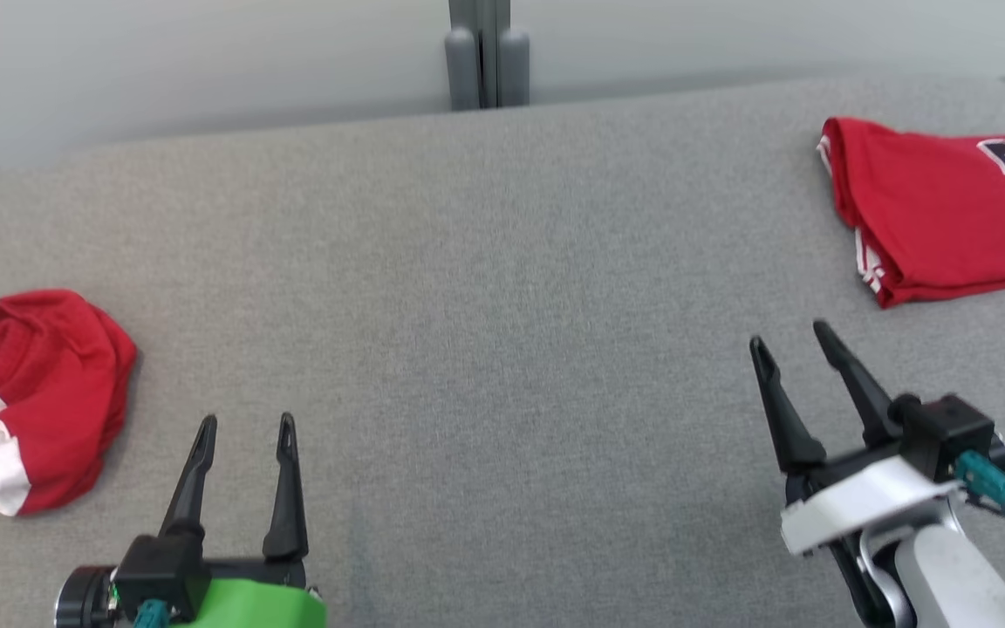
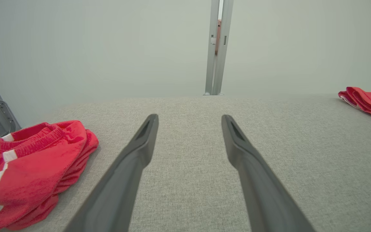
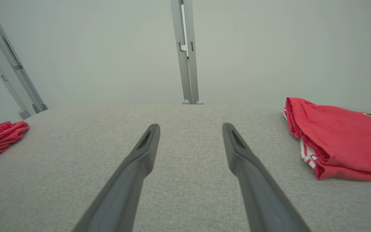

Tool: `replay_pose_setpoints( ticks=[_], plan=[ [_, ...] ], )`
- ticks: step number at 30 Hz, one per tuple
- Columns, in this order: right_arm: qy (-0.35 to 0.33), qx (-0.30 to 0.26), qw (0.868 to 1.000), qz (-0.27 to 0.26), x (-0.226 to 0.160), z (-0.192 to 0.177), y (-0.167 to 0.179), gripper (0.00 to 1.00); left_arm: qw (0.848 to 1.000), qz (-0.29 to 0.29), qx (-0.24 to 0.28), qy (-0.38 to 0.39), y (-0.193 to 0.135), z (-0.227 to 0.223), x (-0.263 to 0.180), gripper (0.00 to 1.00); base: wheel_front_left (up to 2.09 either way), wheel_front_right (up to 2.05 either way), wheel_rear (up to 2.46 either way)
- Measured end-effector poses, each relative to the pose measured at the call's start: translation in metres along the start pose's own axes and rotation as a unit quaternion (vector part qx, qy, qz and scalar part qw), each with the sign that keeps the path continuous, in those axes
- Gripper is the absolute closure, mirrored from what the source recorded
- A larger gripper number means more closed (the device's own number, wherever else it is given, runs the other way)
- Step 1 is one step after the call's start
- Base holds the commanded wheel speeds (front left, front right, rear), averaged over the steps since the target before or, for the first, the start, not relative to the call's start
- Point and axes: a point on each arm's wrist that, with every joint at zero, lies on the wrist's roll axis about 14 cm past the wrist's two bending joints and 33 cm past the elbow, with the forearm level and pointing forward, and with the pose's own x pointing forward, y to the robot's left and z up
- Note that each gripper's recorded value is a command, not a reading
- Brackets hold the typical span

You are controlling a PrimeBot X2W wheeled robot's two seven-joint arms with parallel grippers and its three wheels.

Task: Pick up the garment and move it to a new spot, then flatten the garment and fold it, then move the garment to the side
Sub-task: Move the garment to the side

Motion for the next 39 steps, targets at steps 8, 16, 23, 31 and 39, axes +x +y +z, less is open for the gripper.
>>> replay_pose_setpoints(
  ticks=[8,16,23,31,39],
  plan=[
    [-0.010,0.002,1.000,-0.004,-0.044,0.008,0.012,0.00,1.000,0.008,-0.002,0.001,-0.003,0.003,-0.045,0.00,0.00,0.00,0.00],
    [-0.012,0.003,0.999,-0.030,-0.081,0.006,0.014,0.00,1.000,0.025,-0.012,0.006,-0.001,-0.003,-0.078,0.00,0.00,0.00,0.00],
    [-0.013,-0.005,1.000,-0.016,-0.092,0.005,0.025,0.00,0.999,0.038,-0.015,-0.008,0.003,0.004,-0.092,0.00,0.00,0.00,0.00],
    [-0.014,-0.011,1.000,-0.018,-0.098,0.005,0.023,0.00,0.999,0.033,-0.012,-0.014,0.001,0.007,-0.094,0.00,0.00,0.00,0.00],
    [-0.012,-0.003,1.000,-0.027,-0.100,0.003,0.022,0.00,1.000,0.026,-0.008,-0.011,-0.003,0.005,-0.092,0.00,0.00,0.00,0.00]
  ],
)
